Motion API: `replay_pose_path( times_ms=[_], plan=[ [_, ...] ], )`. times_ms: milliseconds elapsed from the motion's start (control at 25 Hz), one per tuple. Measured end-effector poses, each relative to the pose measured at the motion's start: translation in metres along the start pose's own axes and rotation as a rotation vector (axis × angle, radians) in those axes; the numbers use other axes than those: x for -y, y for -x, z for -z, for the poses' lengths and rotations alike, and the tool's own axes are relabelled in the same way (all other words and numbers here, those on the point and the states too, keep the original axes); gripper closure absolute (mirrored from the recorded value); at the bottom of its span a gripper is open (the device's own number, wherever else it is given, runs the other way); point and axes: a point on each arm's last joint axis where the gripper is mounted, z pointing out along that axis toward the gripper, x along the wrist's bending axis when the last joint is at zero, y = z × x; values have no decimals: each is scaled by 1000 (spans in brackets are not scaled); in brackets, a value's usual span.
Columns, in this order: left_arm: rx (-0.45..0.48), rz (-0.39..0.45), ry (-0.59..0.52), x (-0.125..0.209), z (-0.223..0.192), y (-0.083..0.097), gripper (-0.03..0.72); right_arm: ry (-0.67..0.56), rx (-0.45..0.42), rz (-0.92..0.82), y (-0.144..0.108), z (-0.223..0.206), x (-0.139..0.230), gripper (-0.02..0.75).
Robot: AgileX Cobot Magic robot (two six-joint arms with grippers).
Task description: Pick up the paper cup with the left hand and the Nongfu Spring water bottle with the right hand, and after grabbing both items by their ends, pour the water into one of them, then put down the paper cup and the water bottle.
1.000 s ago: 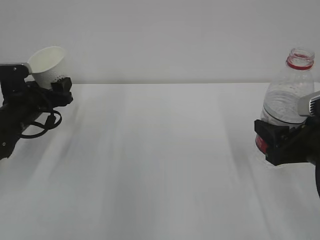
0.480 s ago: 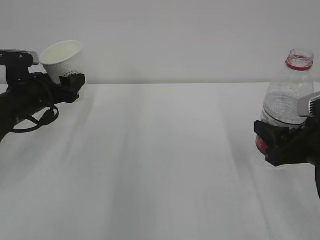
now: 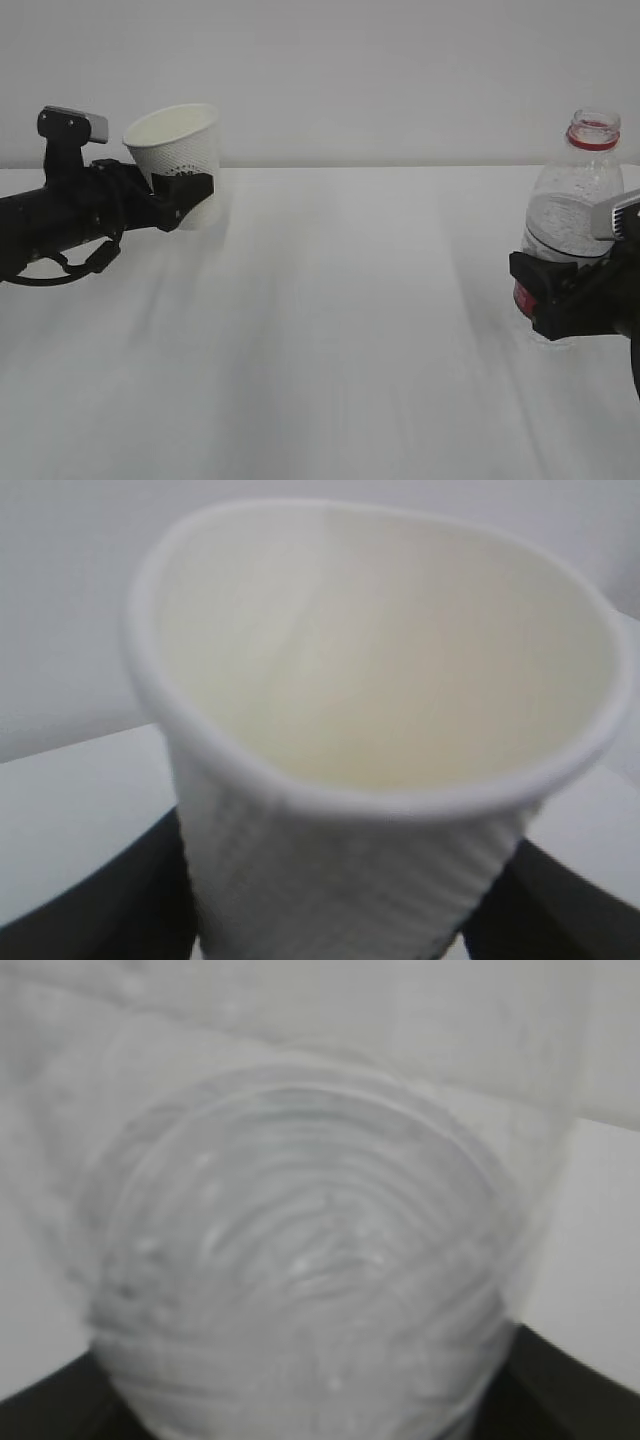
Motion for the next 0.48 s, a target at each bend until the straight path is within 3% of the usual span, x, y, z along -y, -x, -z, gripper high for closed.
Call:
replay_pose_path(
  times_ms=[280, 480],
  plan=[
    [169, -82, -38, 5, -6, 28, 168, 0, 0, 0, 0, 0, 0, 242],
    [276, -108, -59, 10, -16, 65, 168, 0, 0, 0, 0, 0, 0, 242]
  ],
)
